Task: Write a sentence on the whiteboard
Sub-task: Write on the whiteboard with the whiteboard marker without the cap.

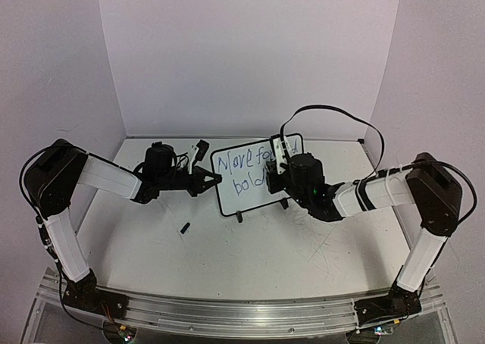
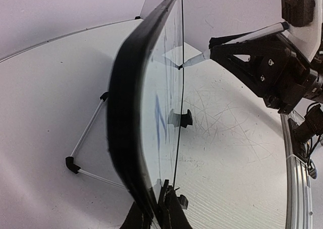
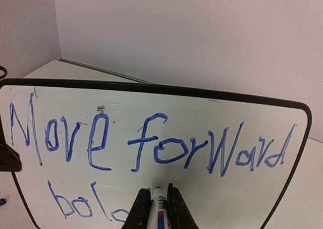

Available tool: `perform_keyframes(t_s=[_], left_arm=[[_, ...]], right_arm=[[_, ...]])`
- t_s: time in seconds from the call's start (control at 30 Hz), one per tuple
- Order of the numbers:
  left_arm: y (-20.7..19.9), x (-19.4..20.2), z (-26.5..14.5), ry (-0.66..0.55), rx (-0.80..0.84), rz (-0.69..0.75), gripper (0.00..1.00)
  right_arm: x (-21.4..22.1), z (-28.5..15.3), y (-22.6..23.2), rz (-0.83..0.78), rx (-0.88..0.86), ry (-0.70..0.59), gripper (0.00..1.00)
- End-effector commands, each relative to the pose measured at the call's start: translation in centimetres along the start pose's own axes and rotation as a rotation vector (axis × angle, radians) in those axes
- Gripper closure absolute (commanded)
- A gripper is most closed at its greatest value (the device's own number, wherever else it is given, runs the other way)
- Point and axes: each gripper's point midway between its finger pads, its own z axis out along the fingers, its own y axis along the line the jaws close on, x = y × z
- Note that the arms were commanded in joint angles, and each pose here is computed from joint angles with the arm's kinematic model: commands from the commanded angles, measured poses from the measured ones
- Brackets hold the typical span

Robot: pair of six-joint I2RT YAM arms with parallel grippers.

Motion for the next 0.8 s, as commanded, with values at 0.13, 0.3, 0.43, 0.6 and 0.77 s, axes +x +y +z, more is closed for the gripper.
perform_keyframes(t_s=[0.13, 0.3, 0.43, 0.6, 0.77], left_arm=[[3.5, 1.8, -0.1, 0.064, -0.156, 0.050, 1.00], [3.5, 1.9, 0.0, 0.067, -0.153, 0.047, 1.00], [3.5, 2.0, 0.0, 0.069, -0.155, 0.047, 1.00], [3.6, 2.1, 0.1, 0.070, -0.155, 0.045, 1.00], [3.6, 2.0, 0.0, 0.069, -0.156, 0.046, 1.00]], right_arm=[[3.4, -0.6, -0.3, 0.037, 0.004, 0.067, 1.00], [4.9, -0.9, -0.4, 0.047, 0.008, 0.097, 1.00], [4.1, -1.3, -1.1, 0.043, 0.036, 0.079, 1.00], [0.2, -2.7, -1.4, 0.057, 0.020, 0.000, 1.00], [-0.9, -3.0, -1.1, 0.079, -0.013, -0.025, 1.00]])
